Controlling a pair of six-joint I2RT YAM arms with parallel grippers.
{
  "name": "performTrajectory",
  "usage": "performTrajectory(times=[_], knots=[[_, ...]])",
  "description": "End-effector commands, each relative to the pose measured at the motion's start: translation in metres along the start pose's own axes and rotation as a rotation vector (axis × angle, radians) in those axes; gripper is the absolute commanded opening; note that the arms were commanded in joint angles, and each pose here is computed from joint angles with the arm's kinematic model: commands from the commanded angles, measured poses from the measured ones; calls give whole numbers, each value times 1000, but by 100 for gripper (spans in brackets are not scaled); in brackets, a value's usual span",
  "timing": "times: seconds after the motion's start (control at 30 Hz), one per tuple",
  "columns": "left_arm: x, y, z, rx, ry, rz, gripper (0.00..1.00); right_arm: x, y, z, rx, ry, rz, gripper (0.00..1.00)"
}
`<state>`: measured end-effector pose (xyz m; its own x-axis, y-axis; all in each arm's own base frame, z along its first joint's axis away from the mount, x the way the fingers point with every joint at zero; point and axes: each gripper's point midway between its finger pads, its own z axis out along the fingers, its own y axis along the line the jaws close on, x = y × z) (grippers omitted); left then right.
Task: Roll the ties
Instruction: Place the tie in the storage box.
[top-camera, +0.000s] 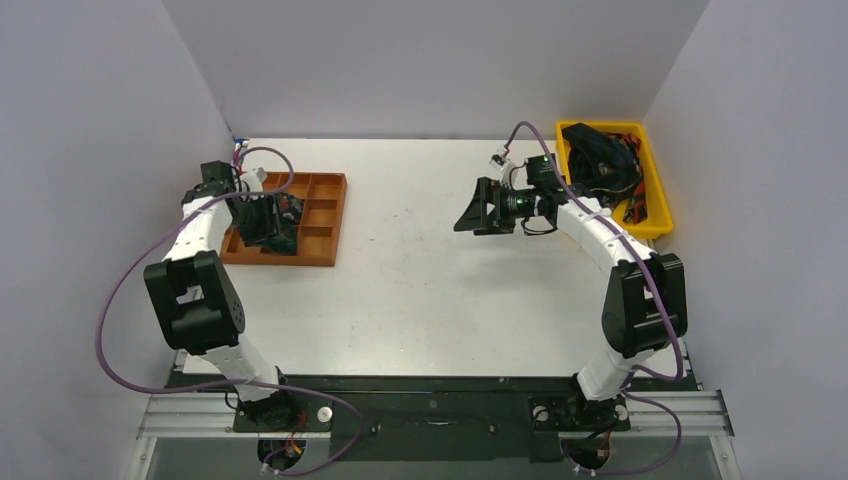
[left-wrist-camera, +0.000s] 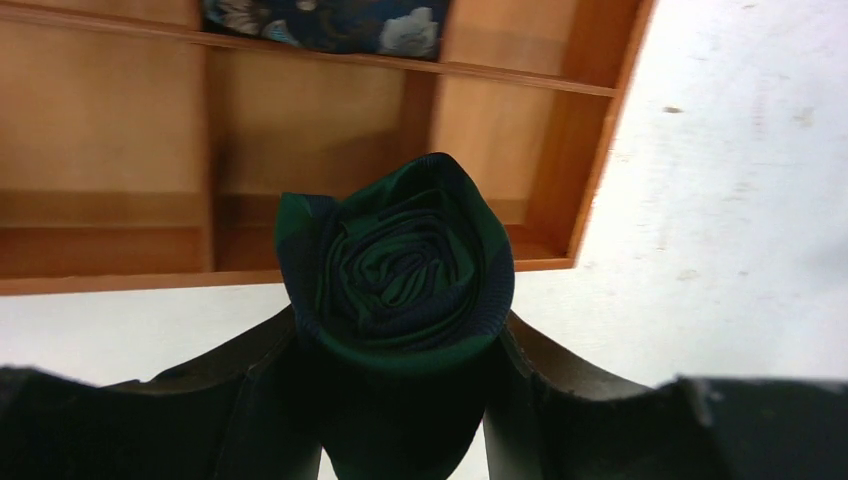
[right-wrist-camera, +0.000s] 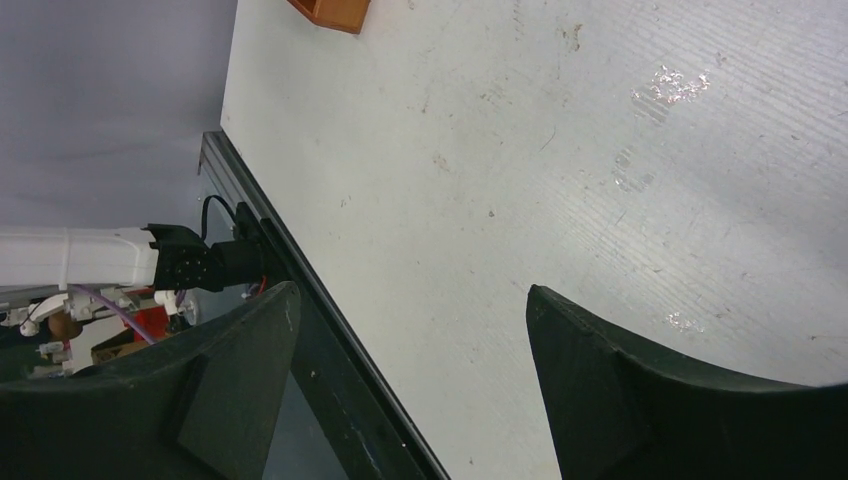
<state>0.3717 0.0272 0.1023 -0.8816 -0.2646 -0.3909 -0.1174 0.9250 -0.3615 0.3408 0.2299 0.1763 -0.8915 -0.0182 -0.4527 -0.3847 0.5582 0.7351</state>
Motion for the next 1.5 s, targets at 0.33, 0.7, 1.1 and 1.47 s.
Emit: performTrajectory(times=[0.33, 0.7, 1.1, 1.47], knots=[[-27, 40, 21, -180, -1, 205, 0, -10, 0, 2, 1, -13, -37, 79], [-12, 43, 60, -222, 54, 251, 29, -10, -3, -1, 6, -18, -25, 80], [-25, 31, 37, -211, 33, 243, 61, -14, -4, -3, 6, -27, -23, 80], [-38, 20, 21, -210, 3, 268, 63, -15, -2, -2, -1, -27, -26, 80]])
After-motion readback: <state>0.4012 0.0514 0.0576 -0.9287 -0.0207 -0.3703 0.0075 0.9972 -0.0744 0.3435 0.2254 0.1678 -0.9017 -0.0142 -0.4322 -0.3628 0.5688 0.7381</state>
